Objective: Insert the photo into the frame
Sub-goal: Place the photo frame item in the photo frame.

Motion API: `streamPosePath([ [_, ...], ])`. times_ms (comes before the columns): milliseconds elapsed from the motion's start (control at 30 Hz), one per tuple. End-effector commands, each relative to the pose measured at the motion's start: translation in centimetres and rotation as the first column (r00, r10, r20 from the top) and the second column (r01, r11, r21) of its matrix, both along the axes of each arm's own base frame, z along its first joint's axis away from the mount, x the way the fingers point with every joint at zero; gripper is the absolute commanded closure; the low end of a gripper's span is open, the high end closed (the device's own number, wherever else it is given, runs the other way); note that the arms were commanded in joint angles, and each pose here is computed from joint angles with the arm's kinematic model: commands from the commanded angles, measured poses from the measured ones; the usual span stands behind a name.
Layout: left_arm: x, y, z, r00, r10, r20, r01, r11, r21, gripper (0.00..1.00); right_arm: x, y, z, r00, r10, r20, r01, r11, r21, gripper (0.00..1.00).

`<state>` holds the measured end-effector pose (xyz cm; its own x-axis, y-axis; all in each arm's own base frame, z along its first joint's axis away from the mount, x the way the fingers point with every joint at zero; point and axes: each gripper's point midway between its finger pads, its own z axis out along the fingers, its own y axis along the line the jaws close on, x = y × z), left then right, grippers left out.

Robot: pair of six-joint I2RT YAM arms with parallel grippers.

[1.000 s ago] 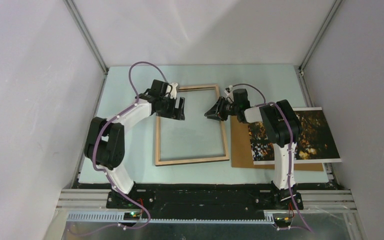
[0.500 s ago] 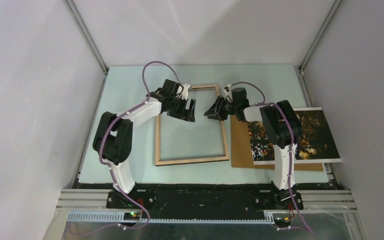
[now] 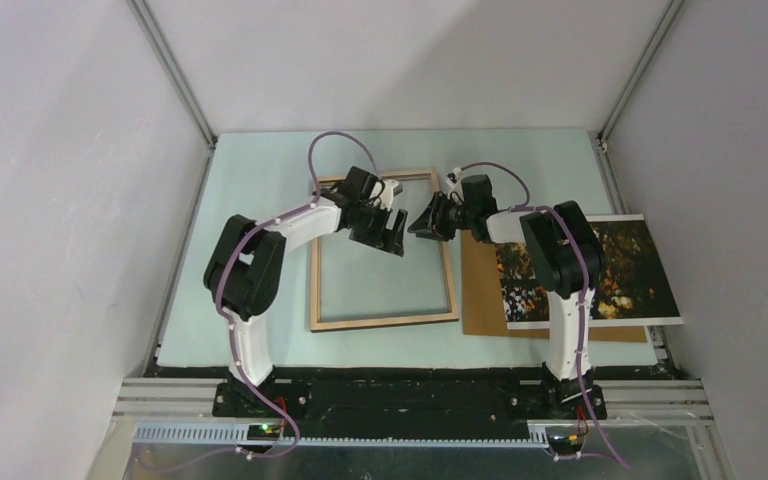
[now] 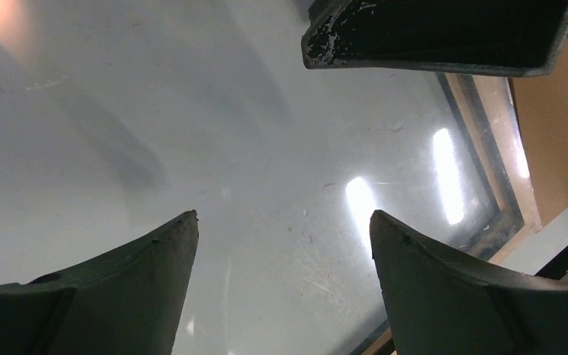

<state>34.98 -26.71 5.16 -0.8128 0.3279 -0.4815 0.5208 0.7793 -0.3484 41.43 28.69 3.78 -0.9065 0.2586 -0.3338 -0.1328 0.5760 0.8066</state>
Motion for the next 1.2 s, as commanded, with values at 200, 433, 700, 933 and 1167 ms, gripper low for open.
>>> streamPosePath([
  [200, 0.9, -1.1, 0.2, 1.0, -0.016, 0.026, 0.017, 1.0, -0.025, 0.1, 0.6, -0.8, 0.0, 0.999, -0.019, 0.033, 0.021, 0.998, -0.066, 0.55],
  [433, 0.5, -0.8, -0.6, 1.0, -0.013, 0.014, 0.013, 1.0, -0.011, 0.11, 0.8, -0.9, 0.2, 0.999, -0.02, 0.034, 0.023, 0.997, -0.075, 0.54],
  [700, 0.5, -0.6, -0.8, 1.0, -0.012, 0.016, 0.012, 1.0, -0.005, 0.11, 0.9, -1.6, 1.1, 0.998, -0.027, 0.056, 0.033, 0.995, -0.098, 0.51],
  [933, 0.3, -0.4, -1.0, 1.0, -0.014, 0.013, 0.014, 1.0, -0.002, 0.11, 1.2, -2.5, 1.7, 0.997, -0.04, 0.073, 0.048, 0.992, -0.117, 0.48],
  [1167, 0.2, -0.4, -1.2, 1.0, -0.013, 0.01, 0.013, 1.0, -0.001, 0.11, 1.6, -4.1, 2.7, 0.994, -0.056, 0.097, 0.07, 0.987, -0.144, 0.47],
])
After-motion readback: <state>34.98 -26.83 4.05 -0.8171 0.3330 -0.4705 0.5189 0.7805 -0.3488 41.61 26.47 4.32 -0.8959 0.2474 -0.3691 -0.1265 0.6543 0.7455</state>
